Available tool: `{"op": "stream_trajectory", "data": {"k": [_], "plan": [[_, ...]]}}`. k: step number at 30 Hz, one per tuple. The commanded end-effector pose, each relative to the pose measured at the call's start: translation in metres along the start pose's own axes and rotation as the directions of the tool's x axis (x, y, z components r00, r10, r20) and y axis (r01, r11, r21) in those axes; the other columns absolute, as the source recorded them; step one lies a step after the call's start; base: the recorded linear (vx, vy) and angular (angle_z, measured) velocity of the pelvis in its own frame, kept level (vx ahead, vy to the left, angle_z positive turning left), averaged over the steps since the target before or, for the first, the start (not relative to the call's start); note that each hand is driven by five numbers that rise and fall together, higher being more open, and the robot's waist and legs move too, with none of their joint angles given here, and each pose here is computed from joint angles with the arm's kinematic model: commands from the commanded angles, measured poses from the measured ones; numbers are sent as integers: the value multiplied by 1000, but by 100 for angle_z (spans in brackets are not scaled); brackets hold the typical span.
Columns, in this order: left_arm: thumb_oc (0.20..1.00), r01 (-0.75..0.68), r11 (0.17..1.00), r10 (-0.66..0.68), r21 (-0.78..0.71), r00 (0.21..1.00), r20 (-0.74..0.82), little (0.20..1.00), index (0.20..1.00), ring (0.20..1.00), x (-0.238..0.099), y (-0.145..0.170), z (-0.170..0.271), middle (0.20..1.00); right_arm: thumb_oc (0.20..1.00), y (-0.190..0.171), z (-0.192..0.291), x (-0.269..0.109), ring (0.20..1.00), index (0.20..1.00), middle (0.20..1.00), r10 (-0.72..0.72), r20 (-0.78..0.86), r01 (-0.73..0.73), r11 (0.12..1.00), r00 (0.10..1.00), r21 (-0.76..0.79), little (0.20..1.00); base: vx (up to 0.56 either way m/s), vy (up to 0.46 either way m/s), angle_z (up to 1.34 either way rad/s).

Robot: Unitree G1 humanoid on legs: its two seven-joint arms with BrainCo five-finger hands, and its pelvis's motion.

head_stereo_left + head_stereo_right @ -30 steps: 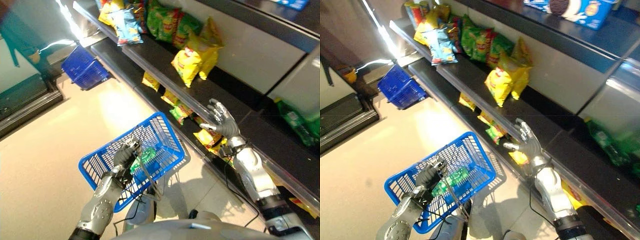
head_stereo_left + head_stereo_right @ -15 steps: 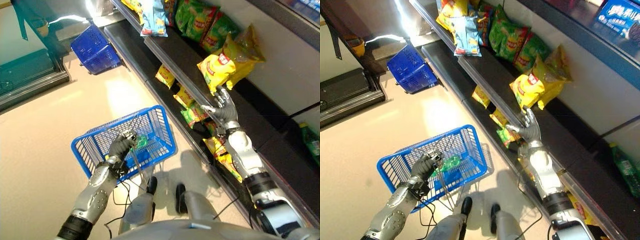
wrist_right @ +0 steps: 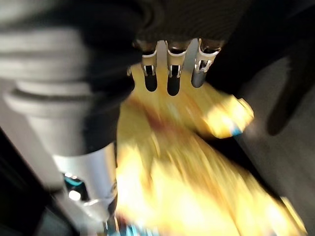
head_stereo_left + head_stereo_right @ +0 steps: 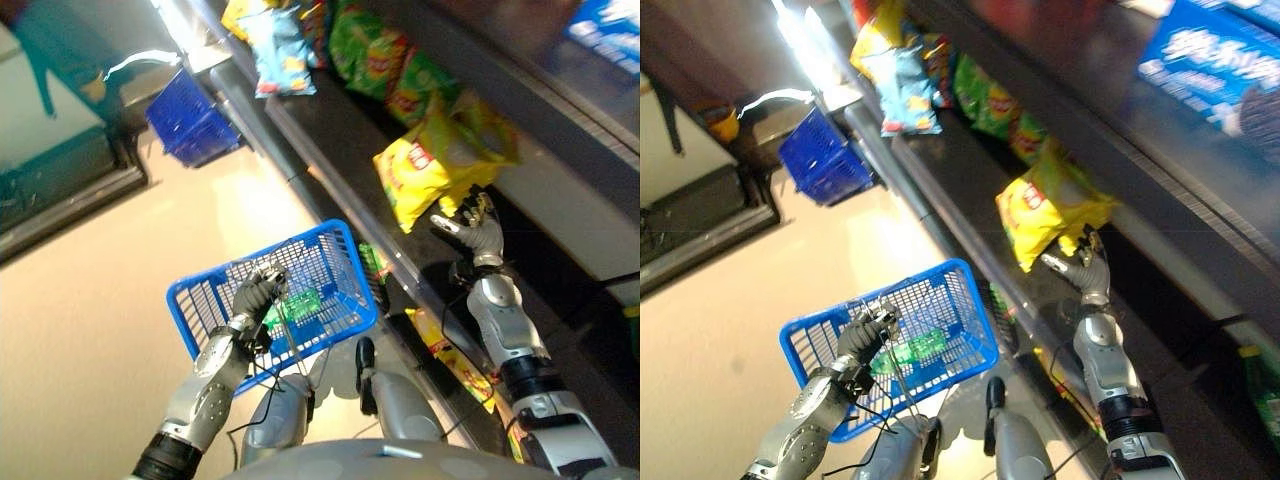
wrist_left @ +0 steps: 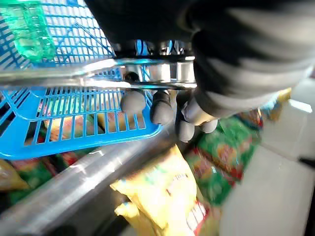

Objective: Pick up the snacks into the basket

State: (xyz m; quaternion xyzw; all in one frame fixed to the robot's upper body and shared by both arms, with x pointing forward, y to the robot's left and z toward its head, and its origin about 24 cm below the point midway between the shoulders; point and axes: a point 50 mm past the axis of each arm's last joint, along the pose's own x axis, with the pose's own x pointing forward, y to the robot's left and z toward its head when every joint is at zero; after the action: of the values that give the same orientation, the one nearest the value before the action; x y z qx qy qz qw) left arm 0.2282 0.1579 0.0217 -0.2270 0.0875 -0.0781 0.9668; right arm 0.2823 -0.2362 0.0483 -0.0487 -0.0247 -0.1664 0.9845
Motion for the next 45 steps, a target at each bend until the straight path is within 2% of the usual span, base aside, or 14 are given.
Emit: {"op": "stream_trajectory", "data": {"k": [1,8,11,16,21,34,35,36,40,45], "plan": [[200,205,975,-223,86,895,386,200,200,200,5,-46,75,200,1000,3,14,3,1000,1000,1000,32,86,-31,999,996,-8,1000,167,105,-53],[200,207,972,-234,110,878,417,200,200,200,9,-49,81,200,1000,10,3,-4,1000,1000,1000,95,42,-94,995,995,-23,1000,116,161,-84],[200,223,968,-249,111,867,431,200,200,200,9,-52,85,200,1000,27,8,-1,1000,1000,1000,155,50,-154,988,987,-11,1000,72,190,-59],[200,230,964,-266,134,854,447,200,200,200,10,-54,92,200,1000,61,31,8,1000,1000,1000,286,124,-286,958,950,-21,1000,-40,75,-32],[200,230,966,-258,116,856,448,200,200,200,11,-56,90,200,1000,76,47,7,1000,1000,1000,366,184,-372,928,912,-2,1000,37,0,5],[200,258,962,-272,92,860,431,200,200,200,15,-67,87,200,1000,110,52,22,1000,1000,1000,414,119,-430,877,903,215,1000,2,-30,20],[200,272,958,-284,91,858,428,200,200,200,15,-70,87,200,931,114,49,26,931,931,931,409,89,-417,872,908,257,931,-24,-23,8],[200,281,955,-293,92,857,425,200,200,200,17,-73,87,200,200,117,49,30,200,200,200,405,71,-408,870,912,276,200,-36,-19,16],[200,321,943,-326,85,846,421,200,200,200,21,-83,89,200,200,119,58,53,200,200,200,342,26,-332,890,939,313,200,-37,-14,21],[200,333,939,-337,85,843,419,200,200,200,25,-89,90,200,200,123,65,54,200,200,200,349,46,-345,882,936,321,200,-5,-11,14]]}}
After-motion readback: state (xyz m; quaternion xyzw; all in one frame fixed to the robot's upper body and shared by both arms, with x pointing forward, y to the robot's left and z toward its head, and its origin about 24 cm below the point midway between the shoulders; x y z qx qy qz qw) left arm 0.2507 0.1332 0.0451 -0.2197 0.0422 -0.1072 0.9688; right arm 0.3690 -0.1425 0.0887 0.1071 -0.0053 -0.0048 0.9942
